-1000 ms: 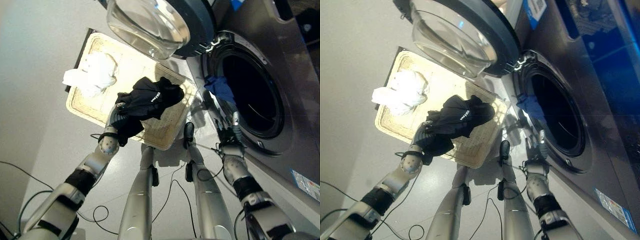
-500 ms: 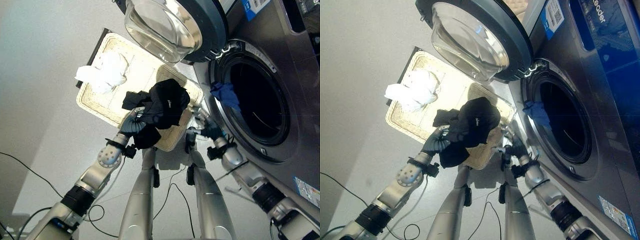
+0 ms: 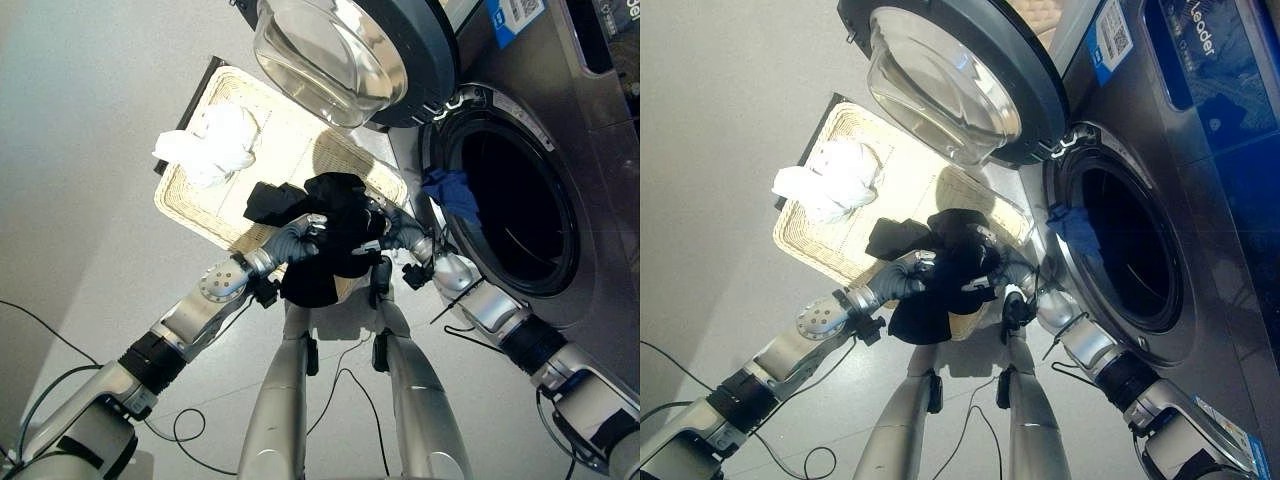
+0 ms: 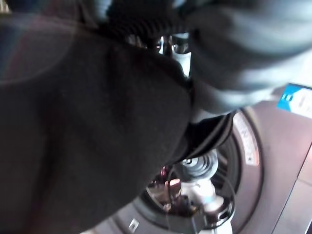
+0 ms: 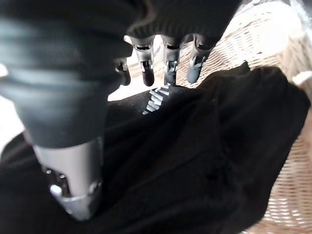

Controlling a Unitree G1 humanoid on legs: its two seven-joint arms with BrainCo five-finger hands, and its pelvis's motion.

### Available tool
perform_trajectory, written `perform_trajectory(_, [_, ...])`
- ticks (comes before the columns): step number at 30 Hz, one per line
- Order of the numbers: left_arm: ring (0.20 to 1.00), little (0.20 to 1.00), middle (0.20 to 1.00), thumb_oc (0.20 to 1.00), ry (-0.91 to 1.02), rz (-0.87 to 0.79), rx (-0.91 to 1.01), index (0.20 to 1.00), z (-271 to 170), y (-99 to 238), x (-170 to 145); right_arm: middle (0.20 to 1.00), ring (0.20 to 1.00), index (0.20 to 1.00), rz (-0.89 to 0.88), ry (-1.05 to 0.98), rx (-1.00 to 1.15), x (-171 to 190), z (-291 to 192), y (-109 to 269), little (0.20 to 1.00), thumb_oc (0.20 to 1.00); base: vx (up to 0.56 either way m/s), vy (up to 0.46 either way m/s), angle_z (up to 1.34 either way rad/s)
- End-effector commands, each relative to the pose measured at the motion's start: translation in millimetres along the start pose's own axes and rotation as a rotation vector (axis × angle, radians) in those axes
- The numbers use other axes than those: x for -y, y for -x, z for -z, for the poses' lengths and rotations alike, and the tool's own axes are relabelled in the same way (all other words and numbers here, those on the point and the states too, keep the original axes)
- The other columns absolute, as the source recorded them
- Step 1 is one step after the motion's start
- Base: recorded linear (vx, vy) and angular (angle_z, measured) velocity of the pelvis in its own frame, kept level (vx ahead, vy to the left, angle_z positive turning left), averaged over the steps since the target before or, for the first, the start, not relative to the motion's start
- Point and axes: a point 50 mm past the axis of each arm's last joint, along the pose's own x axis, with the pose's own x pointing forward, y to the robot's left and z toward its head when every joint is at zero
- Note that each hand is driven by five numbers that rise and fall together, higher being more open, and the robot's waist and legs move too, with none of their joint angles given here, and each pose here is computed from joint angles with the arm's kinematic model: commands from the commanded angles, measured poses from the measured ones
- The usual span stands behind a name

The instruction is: Put the clothes into the washing machine.

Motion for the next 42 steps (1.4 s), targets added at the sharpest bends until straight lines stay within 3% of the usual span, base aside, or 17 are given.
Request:
perform_trajectory(1, [0.2,0.2,0.2,0.2,0.05,0.184,0.252,0.2,-42.7,-11.5,26.3,1.0,1.0,1.0,-0.076,0.189,0.088,-4.0,-18.6,-3.5,1.0,1.0,0.0,0.0,0.0])
perform_trajectory(5, [0.2,0.2,0.2,0.2,0.041,0.197,0.288,0.2,-49.5,-11.2,26.8,1.0,1.0,1.0,-0.184,0.305,0.082,-6.9,-19.2,-3.9,1.0,1.0,0.0,0.0,0.0])
perform_trajectory(7, [0.2,0.2,0.2,0.2,0.025,0.221,0.319,0.2,-58.7,-8.6,25.7,1.0,1.0,1.0,-0.36,0.36,0.069,-8.9,-20.5,-1.1,1.0,1.0,0.01,-0.031,0.01])
perform_trajectory(17, [0.2,0.2,0.2,0.2,0.103,0.313,0.359,0.2,-71.0,-10.9,37.5,1.0,1.0,1.0,-0.629,0.244,0.17,-27.2,-44.5,0.6,1.0,1.0,0.0,-0.017,0.01])
perform_trajectory(18, [0.2,0.2,0.2,0.2,0.103,0.311,0.355,0.2,-70.3,-11.4,38.2,0.774,0.774,0.774,-0.656,0.234,0.173,-30.4,-46.0,1.6,0.774,0.774,0.0,0.0,0.0])
perform_trajectory(19, [0.2,0.2,0.2,0.2,0.115,0.307,0.349,0.2,-68.5,-12.2,39.2,0.2,0.2,0.2,-0.719,0.203,0.18,-36.7,-48.3,4.3,0.2,0.2,0.0,0.0,0.0])
perform_trajectory(24, [0.2,0.2,0.2,0.2,0.148,0.301,0.334,0.2,-62.5,-14.4,42.7,0.2,0.2,0.2,-0.776,0.076,0.207,-49.7,-53.9,9.5,0.2,0.2,0.0,0.0,0.0])
perform_trajectory(31, [0.2,0.2,0.2,0.2,0.183,0.215,0.316,0.2,-52.9,-16.6,41.2,0.2,0.2,0.2,-0.695,-0.2,0.208,-54.3,-50.7,10.6,0.2,0.2,0.0,-0.003,0.0])
perform_trajectory(32, [1.0,1.0,1.0,1.0,0.194,0.09,0.301,1.0,-48.1,-17.0,33.6,0.2,0.2,0.2,-0.68,-0.307,0.173,-56.4,-43.1,11.5,0.2,0.2,0.0,-0.017,-0.03])
perform_trajectory(33, [1.0,1.0,1.0,1.0,0.192,0.062,0.299,1.0,-47.5,-17.0,31.3,0.2,0.2,0.2,-0.679,-0.32,0.169,-56.2,-41.9,11.3,0.2,0.2,0.02,-0.026,-0.04])
perform_trajectory(36, [1.0,1.0,1.0,1.0,0.17,-0.262,0.35,1.0,-40.6,-8.2,10.5,0.2,0.2,0.2,-0.658,-0.509,0.085,-62.3,-23.3,16.7,0.2,0.2,0.01,-0.03,-0.02])
perform_trajectory(39, [1.0,1.0,1.0,1.0,0.174,-0.318,0.353,1.0,-37.0,-5.0,6.6,0.2,0.2,0.2,-0.632,-0.562,0.072,-63.5,-18.6,18.2,0.2,0.2,0.0,-0.033,0.0])
perform_trajectory(40, [1.0,1.0,1.0,1.0,0.163,-0.623,0.385,1.0,-27.6,11.8,-10.5,0.2,0.2,0.2,-0.547,-0.748,0.016,-63.3,-0.9,23.0,0.2,0.2,0.01,-0.06,0.0])
perform_trajectory(42, [1.0,1.0,1.0,1.0,0.127,-0.777,0.372,1.0,-22.3,19.5,-18.5,0.2,0.2,0.2,-0.512,-0.823,-0.008,-63.1,5.9,24.7,0.2,0.2,0.01,-0.037,0.0])
